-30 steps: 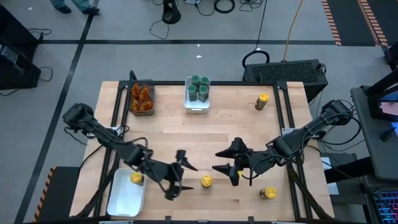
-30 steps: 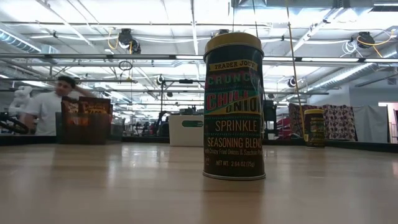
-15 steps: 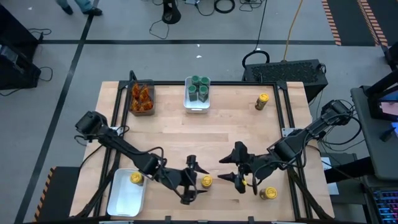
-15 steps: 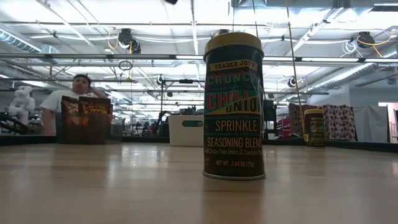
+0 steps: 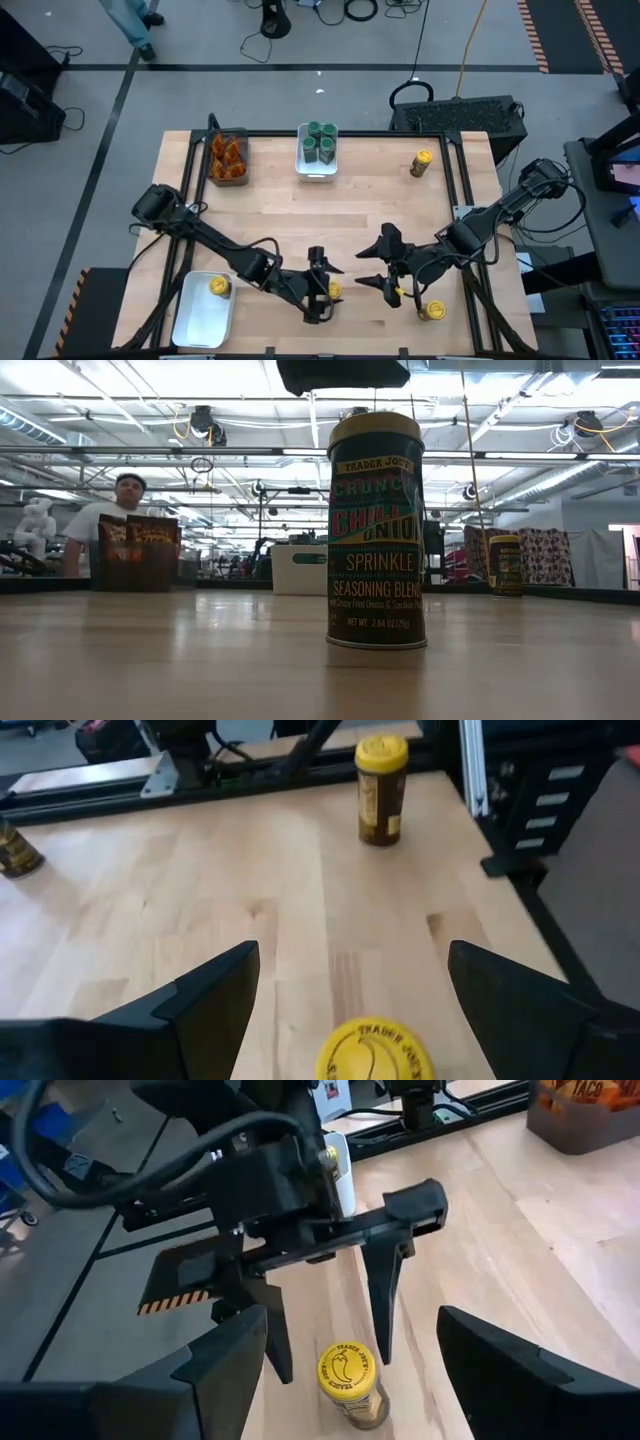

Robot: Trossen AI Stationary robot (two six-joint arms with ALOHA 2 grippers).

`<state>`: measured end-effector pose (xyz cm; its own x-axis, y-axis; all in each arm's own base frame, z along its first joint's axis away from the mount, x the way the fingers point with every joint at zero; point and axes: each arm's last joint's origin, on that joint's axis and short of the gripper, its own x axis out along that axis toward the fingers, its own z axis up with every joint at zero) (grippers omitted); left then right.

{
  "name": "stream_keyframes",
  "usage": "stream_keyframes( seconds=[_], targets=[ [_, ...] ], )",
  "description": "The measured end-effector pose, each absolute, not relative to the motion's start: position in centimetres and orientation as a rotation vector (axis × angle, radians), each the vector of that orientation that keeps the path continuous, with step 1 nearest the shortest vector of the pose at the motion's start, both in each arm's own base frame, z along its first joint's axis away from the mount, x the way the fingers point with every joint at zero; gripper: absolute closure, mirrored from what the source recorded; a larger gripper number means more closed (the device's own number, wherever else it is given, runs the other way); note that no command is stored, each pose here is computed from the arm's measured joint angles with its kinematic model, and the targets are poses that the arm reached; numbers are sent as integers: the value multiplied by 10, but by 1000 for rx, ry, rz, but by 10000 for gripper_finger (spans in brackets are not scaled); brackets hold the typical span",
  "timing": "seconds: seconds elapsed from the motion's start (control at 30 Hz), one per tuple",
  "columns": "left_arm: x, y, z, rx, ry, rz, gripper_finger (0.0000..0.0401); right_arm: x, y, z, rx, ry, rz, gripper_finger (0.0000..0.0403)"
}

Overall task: Sort spices by type
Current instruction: Put the bottom left yellow seasoning bottle into the bottom white bin

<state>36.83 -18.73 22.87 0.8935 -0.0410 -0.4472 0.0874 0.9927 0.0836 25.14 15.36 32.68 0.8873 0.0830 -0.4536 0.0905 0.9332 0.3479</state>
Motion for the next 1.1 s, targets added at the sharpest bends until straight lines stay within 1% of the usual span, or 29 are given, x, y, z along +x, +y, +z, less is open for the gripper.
stream_keyframes(
  seconds=[0.17,0.3,0.37,0.67,1.1],
  targets=[
    [369,-184,228,134,472,-66,72,250,153,325,362,500,-10,129],
    [369,-185,226,107,504,-164,73,250,153,324,354,513,-16,129],
    [371,-187,217,111,525,-178,73,250,153,324,353,513,-16,129],
    [375,-189,196,120,582,-181,73,250,152,323,345,518,-24,129],
    [376,-184,189,120,639,-164,73,250,151,323,344,520,-26,129]
  ],
)
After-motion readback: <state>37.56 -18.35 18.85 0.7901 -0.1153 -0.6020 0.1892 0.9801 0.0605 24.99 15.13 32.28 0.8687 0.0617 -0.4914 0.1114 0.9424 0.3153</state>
